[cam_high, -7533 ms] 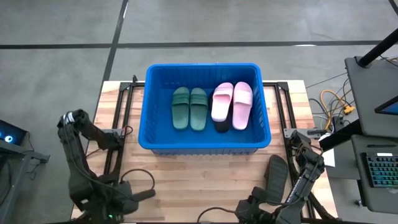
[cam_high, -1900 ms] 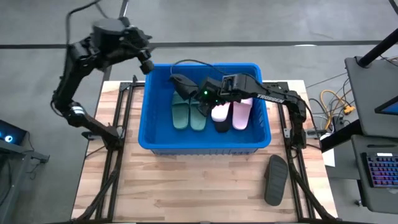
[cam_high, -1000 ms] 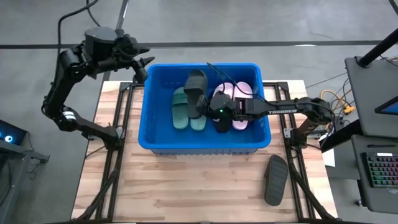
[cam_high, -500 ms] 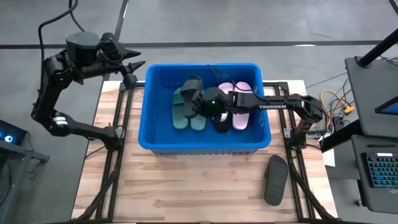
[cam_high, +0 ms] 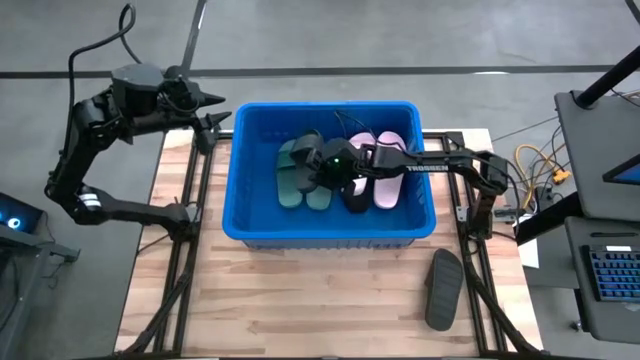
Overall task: Pick and place slides into bin
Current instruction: Put the black slide into the bin
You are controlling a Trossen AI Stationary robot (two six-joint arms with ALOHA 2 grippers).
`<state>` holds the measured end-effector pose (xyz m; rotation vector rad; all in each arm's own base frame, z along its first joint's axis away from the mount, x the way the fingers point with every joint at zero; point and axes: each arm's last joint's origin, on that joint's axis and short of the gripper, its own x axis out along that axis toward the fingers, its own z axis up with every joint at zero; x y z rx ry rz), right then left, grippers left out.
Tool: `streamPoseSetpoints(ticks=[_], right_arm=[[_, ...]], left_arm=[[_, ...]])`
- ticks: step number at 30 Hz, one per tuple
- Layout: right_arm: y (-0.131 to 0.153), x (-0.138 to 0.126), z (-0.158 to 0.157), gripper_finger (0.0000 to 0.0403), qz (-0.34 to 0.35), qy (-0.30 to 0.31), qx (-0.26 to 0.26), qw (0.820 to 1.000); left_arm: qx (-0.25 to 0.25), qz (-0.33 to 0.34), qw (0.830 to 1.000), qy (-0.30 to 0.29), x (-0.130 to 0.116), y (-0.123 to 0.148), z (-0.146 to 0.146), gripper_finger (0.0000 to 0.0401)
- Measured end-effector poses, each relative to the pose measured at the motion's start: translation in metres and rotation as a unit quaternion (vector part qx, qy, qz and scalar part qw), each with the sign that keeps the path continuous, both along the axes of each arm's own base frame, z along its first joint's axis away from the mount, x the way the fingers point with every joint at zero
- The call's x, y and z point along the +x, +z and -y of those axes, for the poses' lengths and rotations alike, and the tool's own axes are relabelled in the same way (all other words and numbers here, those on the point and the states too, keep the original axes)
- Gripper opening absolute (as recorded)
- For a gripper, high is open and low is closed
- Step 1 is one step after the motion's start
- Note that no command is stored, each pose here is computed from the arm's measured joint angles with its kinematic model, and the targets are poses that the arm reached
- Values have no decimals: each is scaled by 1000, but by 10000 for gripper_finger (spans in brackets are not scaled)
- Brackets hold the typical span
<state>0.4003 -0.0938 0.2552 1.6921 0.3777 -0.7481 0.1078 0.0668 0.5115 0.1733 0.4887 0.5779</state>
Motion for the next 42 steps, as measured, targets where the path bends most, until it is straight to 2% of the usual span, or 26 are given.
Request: streamPoseSetpoints(ticks=[10, 34, 42], right_arm=[[-4, -8, 7, 47, -41, -7, 6, 999], [-6, -12, 18, 48, -50, -12, -2, 999], [-7, -13, 18, 103, -60, -20, -9, 998]], left_arm=[[-2, 2, 1000, -5, -5, -3, 3, 144], [-10, 3, 1000, -23, -2, -3, 3, 144], [-16, 0, 999, -33, 1, -5, 2, 144]])
